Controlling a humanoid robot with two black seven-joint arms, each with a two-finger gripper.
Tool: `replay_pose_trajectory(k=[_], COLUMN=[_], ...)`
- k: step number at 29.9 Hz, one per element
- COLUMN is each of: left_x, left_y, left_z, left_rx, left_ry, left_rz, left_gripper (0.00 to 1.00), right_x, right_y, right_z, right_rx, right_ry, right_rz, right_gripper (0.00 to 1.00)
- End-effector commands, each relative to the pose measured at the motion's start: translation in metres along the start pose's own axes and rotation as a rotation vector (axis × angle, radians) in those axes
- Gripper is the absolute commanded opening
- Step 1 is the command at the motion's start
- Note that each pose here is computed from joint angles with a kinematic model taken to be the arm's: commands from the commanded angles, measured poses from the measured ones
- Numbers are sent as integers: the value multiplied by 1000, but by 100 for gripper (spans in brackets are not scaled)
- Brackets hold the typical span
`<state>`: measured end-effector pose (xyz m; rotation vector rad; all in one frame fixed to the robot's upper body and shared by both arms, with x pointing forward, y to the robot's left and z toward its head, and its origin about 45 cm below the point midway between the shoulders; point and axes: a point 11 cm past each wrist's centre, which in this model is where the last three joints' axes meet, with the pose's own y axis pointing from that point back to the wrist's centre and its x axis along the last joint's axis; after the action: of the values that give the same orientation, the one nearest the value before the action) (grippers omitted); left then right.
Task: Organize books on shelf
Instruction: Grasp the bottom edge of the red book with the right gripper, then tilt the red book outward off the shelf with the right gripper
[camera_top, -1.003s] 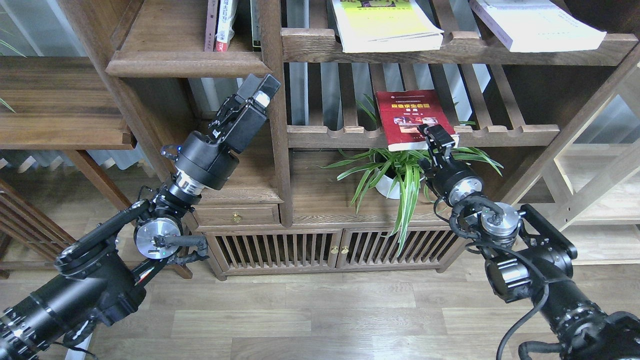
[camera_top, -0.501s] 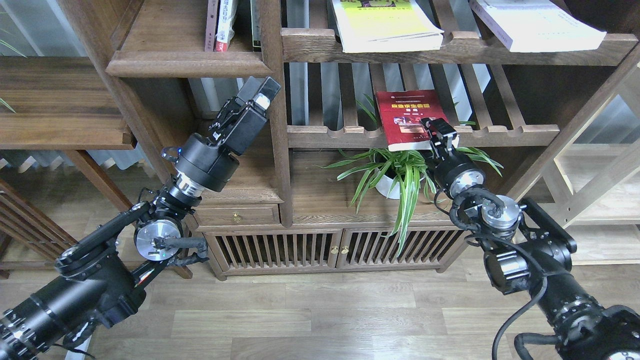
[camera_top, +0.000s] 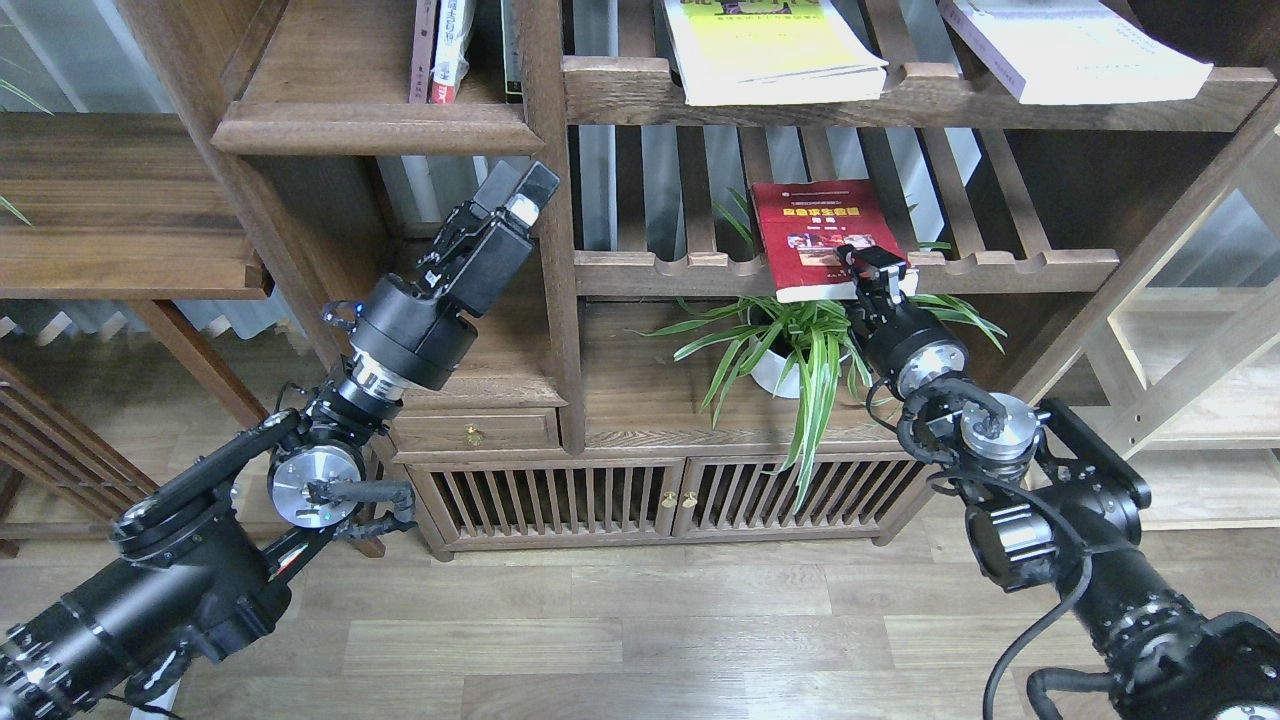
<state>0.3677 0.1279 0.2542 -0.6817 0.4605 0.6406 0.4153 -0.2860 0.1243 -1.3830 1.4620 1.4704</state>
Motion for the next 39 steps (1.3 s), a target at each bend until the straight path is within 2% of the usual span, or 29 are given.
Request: replay_pose_trajectory(k=[1,5,7,16,23,32,39], left_x=[1,0,1,0,1,-7,-10], left_y=[0,1,1,4,19,15,19], left_z=[0,0,0,-7,-30,-56,-76], left_rx=[-1,-1,0,17,49,74,116], left_ry=[-1,1,1,7,48,97,100], left_rz=[2,3,4,4,39,37,71], left_gripper=[100,100,100,100,100,100,100], right_x=[-1,-7,-8,-7,1,28,29], right_y=[-1,0,1,11,32,50,61], right_z=[6,7,14,9,15,26,34], right_rx=[-6,8,3,22,18,-12,-29], right_ry=[-14,-37,-51,-54,-58,-64,-78], right_rz=[-19,-89,-129,-232,-369,-320,-335], right_gripper=[32,10,5,1,0,0,0])
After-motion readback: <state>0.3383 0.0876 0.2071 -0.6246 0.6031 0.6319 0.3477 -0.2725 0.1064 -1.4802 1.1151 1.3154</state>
